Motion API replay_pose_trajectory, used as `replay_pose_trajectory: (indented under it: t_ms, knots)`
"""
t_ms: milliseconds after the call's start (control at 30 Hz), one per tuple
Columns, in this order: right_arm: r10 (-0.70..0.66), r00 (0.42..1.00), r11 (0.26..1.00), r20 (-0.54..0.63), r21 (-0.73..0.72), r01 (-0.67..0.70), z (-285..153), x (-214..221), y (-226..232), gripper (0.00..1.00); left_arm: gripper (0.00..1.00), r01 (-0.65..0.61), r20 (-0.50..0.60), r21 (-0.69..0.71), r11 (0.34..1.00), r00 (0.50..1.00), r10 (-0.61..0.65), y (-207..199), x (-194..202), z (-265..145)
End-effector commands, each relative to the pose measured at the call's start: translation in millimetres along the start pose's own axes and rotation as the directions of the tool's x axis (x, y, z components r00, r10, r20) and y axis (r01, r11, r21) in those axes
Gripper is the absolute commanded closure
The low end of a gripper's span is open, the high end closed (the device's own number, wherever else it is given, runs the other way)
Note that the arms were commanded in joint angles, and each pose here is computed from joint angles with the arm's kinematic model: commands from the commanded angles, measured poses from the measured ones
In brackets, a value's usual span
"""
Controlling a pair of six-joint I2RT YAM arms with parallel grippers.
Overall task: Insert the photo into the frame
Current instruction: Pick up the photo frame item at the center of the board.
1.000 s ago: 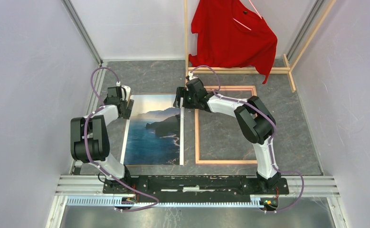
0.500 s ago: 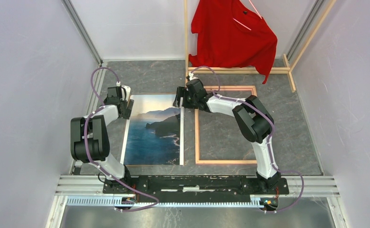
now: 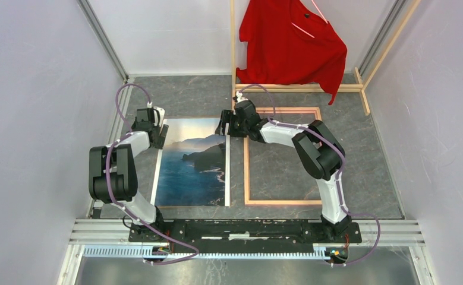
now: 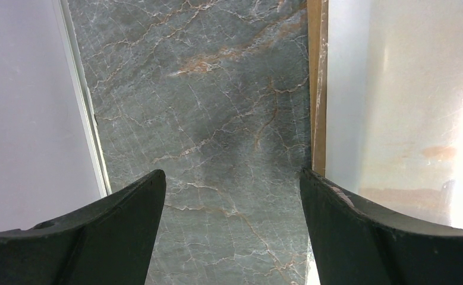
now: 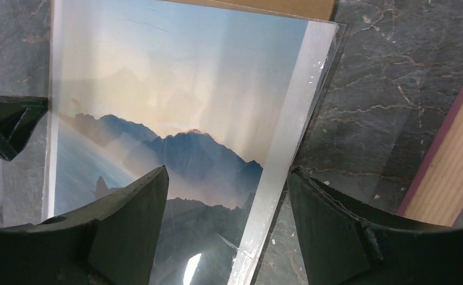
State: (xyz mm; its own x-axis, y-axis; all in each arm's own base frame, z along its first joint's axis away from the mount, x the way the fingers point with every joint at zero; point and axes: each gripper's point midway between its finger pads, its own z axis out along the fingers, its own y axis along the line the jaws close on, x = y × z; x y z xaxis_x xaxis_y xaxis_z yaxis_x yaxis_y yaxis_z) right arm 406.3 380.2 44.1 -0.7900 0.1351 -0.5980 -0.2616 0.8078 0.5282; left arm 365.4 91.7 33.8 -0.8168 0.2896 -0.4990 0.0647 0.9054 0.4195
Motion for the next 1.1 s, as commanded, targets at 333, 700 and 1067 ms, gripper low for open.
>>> replay_pose_trajectory:
  t_ms: [333, 700, 1067]
  knots:
    - [-0.005, 0.995, 0.985, 0.1, -0.173, 0.022, -30.3, -33.0, 58.0, 0.2, 0.1, -0.035, -0.084, 0.066, 0.997, 0.996, 0.041, -22.2, 29.3, 3.7]
    - [0.064, 0.989, 0.886, 0.13, -0.464, 0.003, -76.6, -36.7, 110.2, 0.23, 0.1, -0.035, -0.085, 0.074, 0.997, 0.996, 0.041, -23.0, 29.2, 2.2]
    - [0.163, 0.985, 0.753, 0.053, -0.652, -0.09, -97.6, -27.6, 127.7, 0.24, 0.1, -0.03, -0.083, 0.075, 0.997, 0.996, 0.037, -22.8, 27.9, 0.6]
